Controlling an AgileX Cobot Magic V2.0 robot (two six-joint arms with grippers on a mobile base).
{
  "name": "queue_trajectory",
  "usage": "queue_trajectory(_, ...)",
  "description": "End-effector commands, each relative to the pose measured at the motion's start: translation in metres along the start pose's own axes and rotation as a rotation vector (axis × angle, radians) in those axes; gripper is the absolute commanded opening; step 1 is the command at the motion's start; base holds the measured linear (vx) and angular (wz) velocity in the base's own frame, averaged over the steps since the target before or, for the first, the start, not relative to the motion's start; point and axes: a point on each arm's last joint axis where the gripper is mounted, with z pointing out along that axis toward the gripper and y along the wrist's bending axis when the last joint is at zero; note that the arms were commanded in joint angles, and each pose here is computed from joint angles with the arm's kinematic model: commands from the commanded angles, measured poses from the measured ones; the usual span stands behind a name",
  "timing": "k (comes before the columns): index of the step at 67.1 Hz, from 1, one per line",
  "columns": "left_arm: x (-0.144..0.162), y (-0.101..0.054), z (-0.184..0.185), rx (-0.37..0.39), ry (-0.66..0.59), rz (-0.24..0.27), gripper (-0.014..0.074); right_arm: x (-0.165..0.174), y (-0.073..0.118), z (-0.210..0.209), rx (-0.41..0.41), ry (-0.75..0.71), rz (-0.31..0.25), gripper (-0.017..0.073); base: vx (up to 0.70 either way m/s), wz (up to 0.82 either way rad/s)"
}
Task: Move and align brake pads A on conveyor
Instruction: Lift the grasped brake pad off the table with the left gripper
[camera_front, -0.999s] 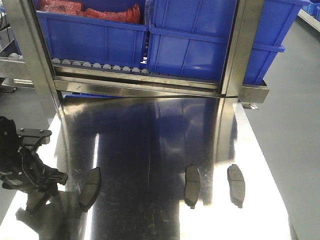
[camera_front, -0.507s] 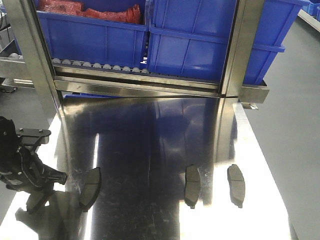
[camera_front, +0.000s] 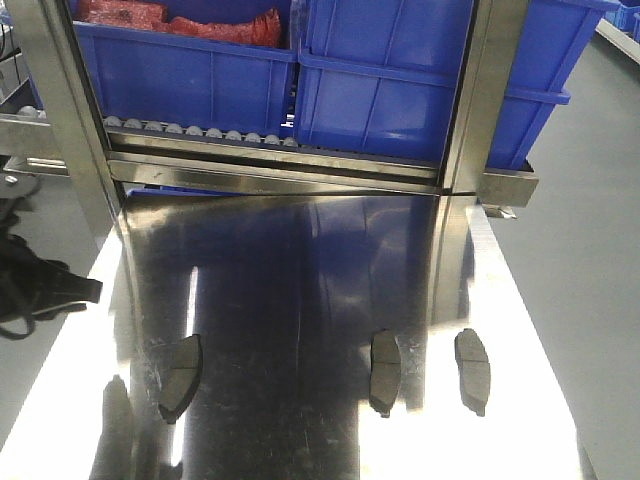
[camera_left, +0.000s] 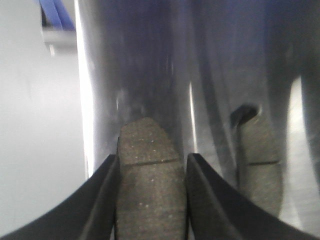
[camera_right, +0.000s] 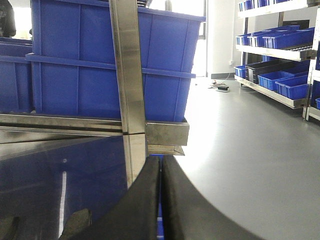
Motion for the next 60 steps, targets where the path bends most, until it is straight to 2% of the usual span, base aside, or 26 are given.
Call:
queue_trajectory(1,-0.003,-0.001,-0.036,0.005,-0.211,-0.018,-0.0006,-0.003,0.001,0.0,-0.005,-0.068,-0.017,-0.0012,0.0,0.0)
queue_trajectory(15,0.029,-0.002,-0.069,0.008,-0.347,-0.021,-0.0006,-0.003,0.001,0.0,-0.005,-0.068,-0.017,-0.0012,0.0,0.0)
queue_trajectory(28,0.063,-0.003,-0.093,0.043,-0.585,-0.088,-0.0006,-0.003,0.001,0.0,-0.005,-0.068,-0.017,-0.0012,0.0,0.0)
queue_trajectory(50,0.109,-0.001,-0.11,0.033,-0.832,-0.09,-0.0006,-0.003,0.001,0.0,-0.005,-0.068,-0.017,-0.0012,0.0,0.0)
queue_trajectory(60,0.12,0.0,-0.109,0.029,-0.886,-0.092,-0.0006,-0.003,0.001,0.0,-0.005,-0.068,-0.017,-0.0012,0.0,0.0)
